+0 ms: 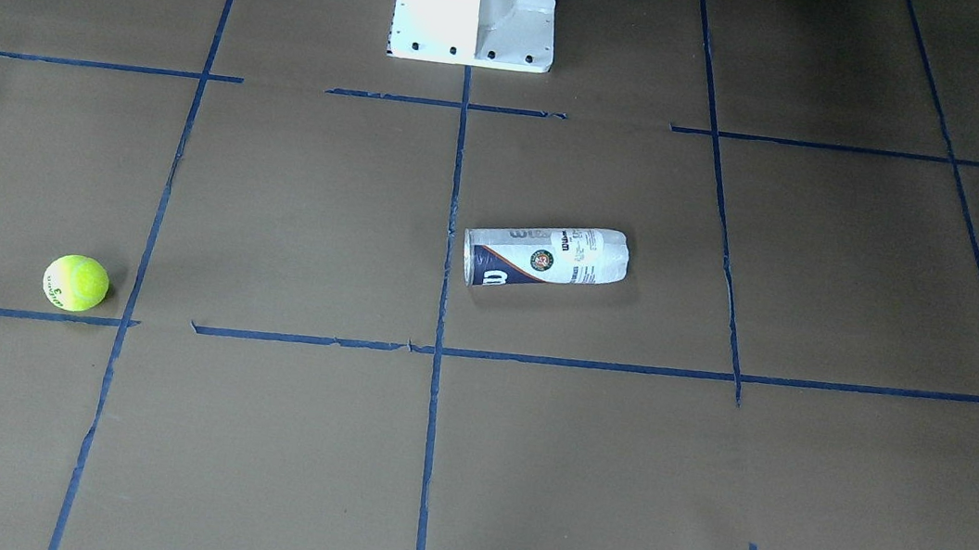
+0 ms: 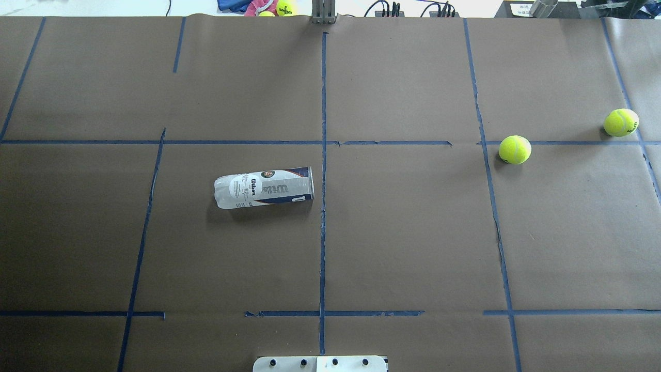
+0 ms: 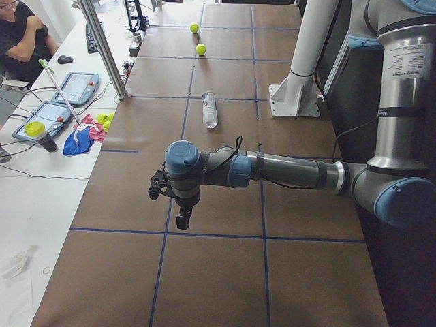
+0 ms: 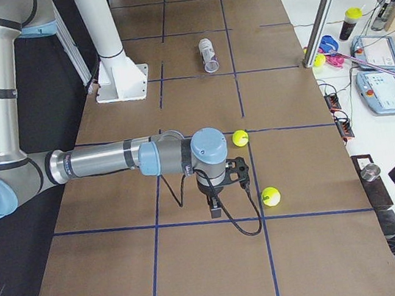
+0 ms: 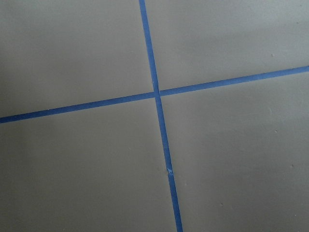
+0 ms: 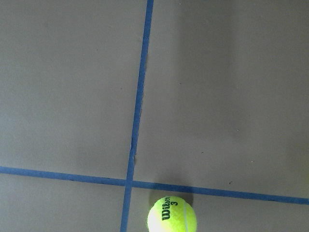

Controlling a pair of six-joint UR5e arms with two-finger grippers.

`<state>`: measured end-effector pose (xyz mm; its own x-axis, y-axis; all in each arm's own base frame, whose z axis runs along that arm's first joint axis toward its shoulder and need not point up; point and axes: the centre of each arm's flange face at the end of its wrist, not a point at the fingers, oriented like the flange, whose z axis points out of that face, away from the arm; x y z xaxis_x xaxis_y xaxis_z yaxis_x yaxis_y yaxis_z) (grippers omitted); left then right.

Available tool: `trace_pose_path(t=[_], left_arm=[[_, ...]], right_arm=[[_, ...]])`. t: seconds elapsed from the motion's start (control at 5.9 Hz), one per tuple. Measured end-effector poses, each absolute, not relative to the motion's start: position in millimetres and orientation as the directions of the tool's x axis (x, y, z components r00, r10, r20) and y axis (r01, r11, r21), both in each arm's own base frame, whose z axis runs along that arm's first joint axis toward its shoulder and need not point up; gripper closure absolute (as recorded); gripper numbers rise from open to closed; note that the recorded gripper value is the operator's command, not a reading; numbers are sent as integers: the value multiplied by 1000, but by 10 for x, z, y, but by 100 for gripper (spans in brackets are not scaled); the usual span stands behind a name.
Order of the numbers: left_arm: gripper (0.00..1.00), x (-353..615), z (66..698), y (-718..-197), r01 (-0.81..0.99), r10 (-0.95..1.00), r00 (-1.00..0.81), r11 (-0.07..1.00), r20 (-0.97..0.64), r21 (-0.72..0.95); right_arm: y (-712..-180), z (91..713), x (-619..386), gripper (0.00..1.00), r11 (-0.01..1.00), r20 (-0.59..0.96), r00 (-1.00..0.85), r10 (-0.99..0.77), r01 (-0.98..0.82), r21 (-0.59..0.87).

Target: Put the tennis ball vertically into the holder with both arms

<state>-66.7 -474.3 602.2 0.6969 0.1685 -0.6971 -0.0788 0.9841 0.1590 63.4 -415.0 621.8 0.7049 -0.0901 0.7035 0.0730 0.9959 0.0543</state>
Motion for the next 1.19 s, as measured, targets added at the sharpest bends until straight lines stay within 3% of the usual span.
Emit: trace_pose_path(t=[0.68, 1.19], left_arm=[[0, -556, 5736, -4596, -96, 233, 688, 968, -688, 232], [0, 339, 4930, -4769, -231, 477, 612, 871, -631, 434]], right_arm=[[-4151, 6264, 613, 0, 996, 716, 692, -87, 75, 48], [-4166, 6216, 582, 0, 995, 732, 675, -95, 77, 58]])
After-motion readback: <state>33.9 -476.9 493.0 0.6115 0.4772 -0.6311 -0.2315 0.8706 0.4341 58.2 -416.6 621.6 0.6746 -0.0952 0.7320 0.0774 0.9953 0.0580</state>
